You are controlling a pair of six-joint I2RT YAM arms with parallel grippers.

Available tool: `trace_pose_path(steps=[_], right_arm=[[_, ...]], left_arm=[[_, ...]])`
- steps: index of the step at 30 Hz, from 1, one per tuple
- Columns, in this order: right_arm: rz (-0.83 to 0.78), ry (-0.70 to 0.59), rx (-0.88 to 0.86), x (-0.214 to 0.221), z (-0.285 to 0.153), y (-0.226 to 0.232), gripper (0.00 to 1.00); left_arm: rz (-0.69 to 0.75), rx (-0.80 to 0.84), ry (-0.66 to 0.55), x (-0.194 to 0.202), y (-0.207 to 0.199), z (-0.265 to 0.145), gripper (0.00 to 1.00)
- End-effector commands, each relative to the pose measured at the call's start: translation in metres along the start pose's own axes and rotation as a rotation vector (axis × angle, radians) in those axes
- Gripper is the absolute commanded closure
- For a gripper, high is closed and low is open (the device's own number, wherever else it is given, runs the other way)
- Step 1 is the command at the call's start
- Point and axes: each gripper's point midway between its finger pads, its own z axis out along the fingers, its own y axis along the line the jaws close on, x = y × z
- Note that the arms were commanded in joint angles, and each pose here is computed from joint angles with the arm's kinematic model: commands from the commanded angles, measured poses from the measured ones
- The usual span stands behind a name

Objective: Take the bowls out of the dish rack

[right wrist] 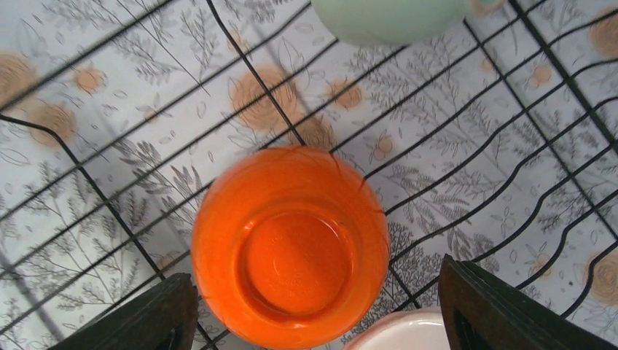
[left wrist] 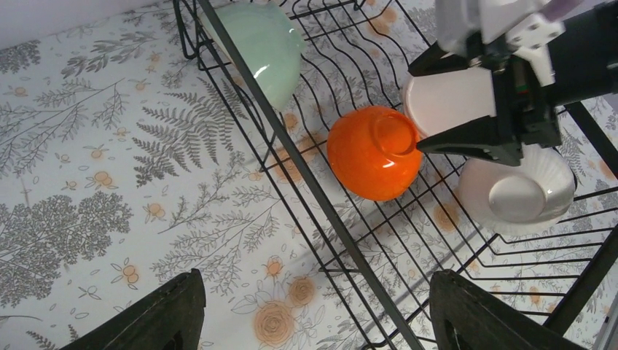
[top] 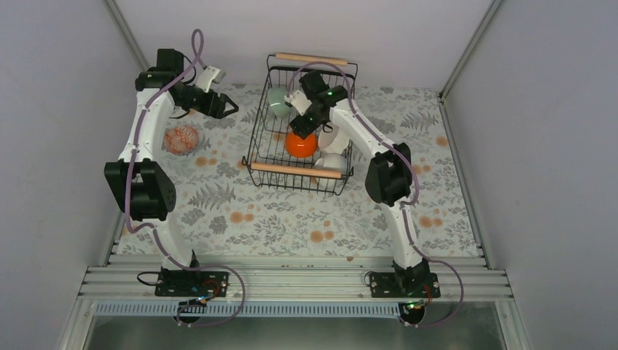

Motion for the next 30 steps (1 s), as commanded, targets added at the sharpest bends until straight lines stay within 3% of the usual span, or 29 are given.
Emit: trace_pose_path(steps=[1, 16, 18, 21, 30], right_arm=[[-0.008, 0.077, 0.027, 0.018, 0.012, -0.004, 0.19], [-0.026, 0.169, -0.035, 0.043, 0.033, 0.017, 0.18], [-0.025, 0.178, -0.038, 0.046, 0.037, 0.018, 0.19], [-0.031, 0.178, -0.046, 0.045, 0.041, 0.023, 0.21], [-0.043, 0.198, -0.028, 0.048, 0.052, 0.026, 0.25]], left_arm=[[0.032, 0.018, -0.037, -0.01, -0.016, -0.009, 0.23], [0.036, 0.005, -0.031, -0.006, -0.021, -0.01, 0.15], [0.036, 0.003, -0.032, -0.006, -0.021, -0.01, 0.13], [0.042, -0.001, -0.037, -0.008, -0.023, -0.012, 0.0], [0.051, 0.003, -0.043, -0.01, -0.029, -0.014, 0.0]])
